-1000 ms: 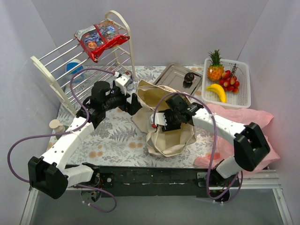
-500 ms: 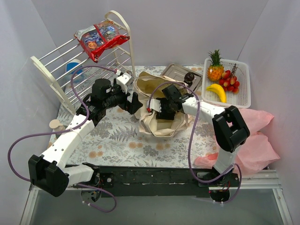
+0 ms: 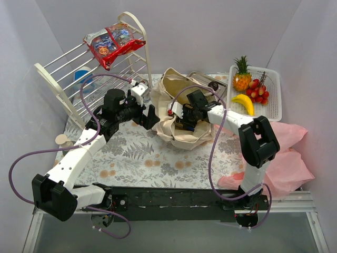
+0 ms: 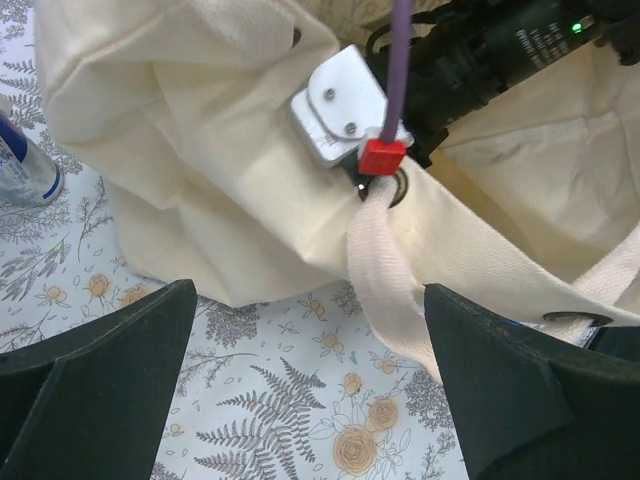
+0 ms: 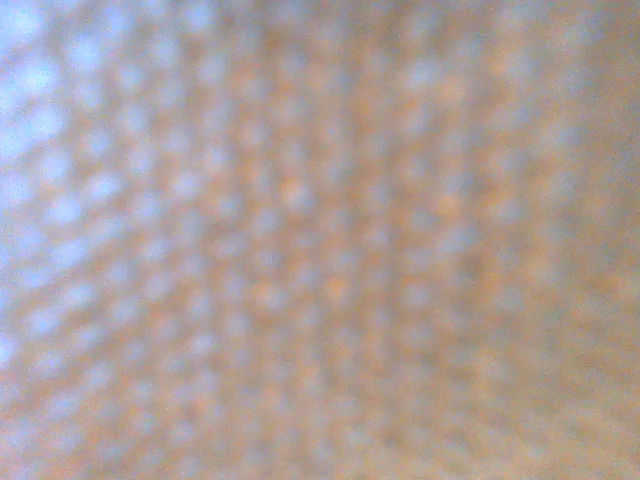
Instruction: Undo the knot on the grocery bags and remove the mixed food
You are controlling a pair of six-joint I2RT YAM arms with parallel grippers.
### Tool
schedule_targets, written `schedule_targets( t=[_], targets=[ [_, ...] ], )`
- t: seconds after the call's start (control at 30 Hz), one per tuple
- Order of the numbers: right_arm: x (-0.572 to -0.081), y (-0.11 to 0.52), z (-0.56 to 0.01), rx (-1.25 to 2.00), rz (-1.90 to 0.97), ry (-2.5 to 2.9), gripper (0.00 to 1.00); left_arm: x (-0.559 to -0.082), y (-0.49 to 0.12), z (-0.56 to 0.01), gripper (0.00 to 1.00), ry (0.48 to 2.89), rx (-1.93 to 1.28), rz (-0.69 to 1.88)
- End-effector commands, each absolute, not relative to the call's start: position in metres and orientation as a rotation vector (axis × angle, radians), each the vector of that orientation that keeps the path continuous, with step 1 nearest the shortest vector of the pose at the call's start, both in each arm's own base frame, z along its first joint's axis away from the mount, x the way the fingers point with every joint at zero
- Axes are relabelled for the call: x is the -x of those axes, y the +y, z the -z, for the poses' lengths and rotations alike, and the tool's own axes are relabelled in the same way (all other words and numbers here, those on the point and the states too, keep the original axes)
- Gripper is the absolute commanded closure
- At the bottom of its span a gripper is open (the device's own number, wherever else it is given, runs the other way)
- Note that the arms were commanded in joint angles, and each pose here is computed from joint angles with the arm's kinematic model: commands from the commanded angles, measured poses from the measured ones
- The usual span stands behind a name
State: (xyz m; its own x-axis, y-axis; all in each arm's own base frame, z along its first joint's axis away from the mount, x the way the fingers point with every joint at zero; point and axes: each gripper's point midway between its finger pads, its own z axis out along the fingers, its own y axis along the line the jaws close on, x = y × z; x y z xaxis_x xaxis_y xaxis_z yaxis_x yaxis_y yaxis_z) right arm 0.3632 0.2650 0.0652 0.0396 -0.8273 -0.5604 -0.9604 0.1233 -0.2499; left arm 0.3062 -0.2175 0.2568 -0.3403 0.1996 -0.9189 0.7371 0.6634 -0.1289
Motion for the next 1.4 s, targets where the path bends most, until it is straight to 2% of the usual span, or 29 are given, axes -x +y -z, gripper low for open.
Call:
schedule_targets(
  t=[0.0,0.03,0.2,0.27,0.53,0.6,0.63,0.73,1.03,1.13,1.17,1.3,1.37],
  targets=[
    [-0.305,0.228,-0.035,1.794,-0.311,1.997,0.70,-0.299,-0.216,-0.258,0.02,1.871,-0.750,0.680],
    [-0.306,0.225,-0.039,1.808,-0.260,1.966,0.75,-0.297,-0.216,-0.256,0.02,1.876,-0.751,0.687],
    [-0.285,0.220,-0.090,1.787,-0.171,1.808,0.77,-0.290,-0.219,-0.259,0.02,1.865,-0.743,0.732],
    [-0.271,0.212,-0.091,1.817,-0.161,1.791,0.77,-0.286,-0.225,-0.266,0.02,1.837,-0.766,0.775],
    [-0.249,0.192,-0.099,1.819,-0.121,1.808,0.79,-0.285,-0.253,-0.350,0.02,1.607,-0.814,0.950],
    [-0.248,0.192,-0.103,1.824,-0.122,1.793,0.74,-0.284,-0.260,-0.356,0.02,1.592,-0.834,0.998],
    [-0.240,0.191,-0.103,1.851,-0.151,1.796,0.63,-0.285,-0.261,-0.367,0.02,1.563,-0.837,0.998],
    [-0.243,0.197,-0.124,1.820,-0.161,1.748,0.47,-0.290,-0.263,-0.370,0.02,1.557,-0.835,0.992],
    [-0.259,0.214,-0.151,1.751,-0.168,1.649,0.42,-0.331,-0.260,-0.324,0.02,1.738,-0.711,0.890],
    [-0.268,0.221,-0.158,1.716,-0.138,1.568,0.40,-0.332,-0.252,-0.311,0.16,1.761,-0.811,0.788],
    [-0.271,0.221,-0.159,1.717,-0.121,1.552,0.40,-0.330,-0.248,-0.309,0.28,1.752,-0.851,0.753],
    [-0.288,0.219,-0.147,1.739,-0.119,1.590,0.43,-0.311,-0.228,-0.292,0.60,1.728,-1.049,0.646],
    [-0.291,0.221,-0.148,1.738,-0.184,1.618,0.46,-0.295,-0.220,-0.283,0.67,1.710,-1.163,0.626]
  ],
)
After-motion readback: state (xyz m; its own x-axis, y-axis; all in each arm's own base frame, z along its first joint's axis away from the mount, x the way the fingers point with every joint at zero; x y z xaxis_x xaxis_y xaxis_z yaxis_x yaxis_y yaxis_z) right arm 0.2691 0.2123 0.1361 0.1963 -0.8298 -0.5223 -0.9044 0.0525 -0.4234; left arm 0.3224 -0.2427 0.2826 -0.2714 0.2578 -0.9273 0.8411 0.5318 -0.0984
